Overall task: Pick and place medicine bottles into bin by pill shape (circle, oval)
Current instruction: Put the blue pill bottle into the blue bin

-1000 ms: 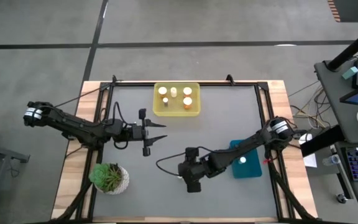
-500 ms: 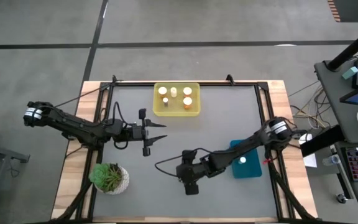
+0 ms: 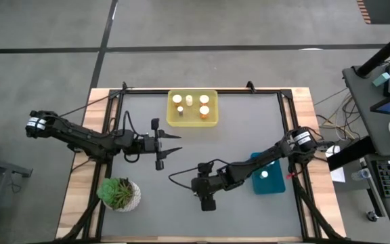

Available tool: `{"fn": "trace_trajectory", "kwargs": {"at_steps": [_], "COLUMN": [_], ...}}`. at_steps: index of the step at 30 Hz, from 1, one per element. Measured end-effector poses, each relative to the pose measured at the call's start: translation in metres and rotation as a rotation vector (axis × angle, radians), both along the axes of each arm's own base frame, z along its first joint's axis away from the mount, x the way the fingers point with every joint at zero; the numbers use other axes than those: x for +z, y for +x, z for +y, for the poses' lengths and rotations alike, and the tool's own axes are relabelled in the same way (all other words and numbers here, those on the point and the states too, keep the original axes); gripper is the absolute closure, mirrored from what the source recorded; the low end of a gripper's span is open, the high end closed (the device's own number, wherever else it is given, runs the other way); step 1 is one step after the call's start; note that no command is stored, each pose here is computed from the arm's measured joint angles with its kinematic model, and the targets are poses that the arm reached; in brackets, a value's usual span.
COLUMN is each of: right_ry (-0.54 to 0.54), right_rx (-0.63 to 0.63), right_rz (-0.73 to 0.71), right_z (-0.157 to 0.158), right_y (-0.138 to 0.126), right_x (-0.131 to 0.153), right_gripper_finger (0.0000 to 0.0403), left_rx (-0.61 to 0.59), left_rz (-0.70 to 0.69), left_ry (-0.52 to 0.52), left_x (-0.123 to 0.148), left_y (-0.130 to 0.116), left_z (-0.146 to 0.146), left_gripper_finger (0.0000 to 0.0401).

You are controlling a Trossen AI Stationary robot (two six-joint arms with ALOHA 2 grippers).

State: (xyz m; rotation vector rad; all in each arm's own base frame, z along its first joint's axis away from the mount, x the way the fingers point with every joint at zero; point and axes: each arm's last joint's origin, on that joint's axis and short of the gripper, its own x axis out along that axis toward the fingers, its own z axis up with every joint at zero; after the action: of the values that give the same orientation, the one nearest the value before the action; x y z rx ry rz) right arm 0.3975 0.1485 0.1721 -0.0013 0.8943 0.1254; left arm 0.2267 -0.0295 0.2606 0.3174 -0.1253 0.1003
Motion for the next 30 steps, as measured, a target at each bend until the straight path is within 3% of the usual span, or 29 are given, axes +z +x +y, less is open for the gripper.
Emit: {"fn": "trace_trajectory", "kwargs": {"at_steps": [16,25,30], "right_ry": [0.006,-0.005,-0.048], "right_rx": [0.011,0.019,-0.026], "right_rz": [0.005,0.008,0.018], "right_z": [0.000,0.000,-0.006], "right_y": [0.000,-0.001,-0.015], "right_x": [-0.001,0.002,0.027], "right_gripper_finger": [0.0293,0.0291,0.0290], "left_rx": [0.000,0.000,0.000], "left_rz": [0.000,0.000,0.001], "left_ry": [0.000,0.000,0.000], "left_x": [0.000,0.000,0.000], "left_y": [0.000,0.000,0.000], "left_z": [0.000,0.000,0.000], "left_gripper_finger": [0.0245,0.0245,0.0245]}}
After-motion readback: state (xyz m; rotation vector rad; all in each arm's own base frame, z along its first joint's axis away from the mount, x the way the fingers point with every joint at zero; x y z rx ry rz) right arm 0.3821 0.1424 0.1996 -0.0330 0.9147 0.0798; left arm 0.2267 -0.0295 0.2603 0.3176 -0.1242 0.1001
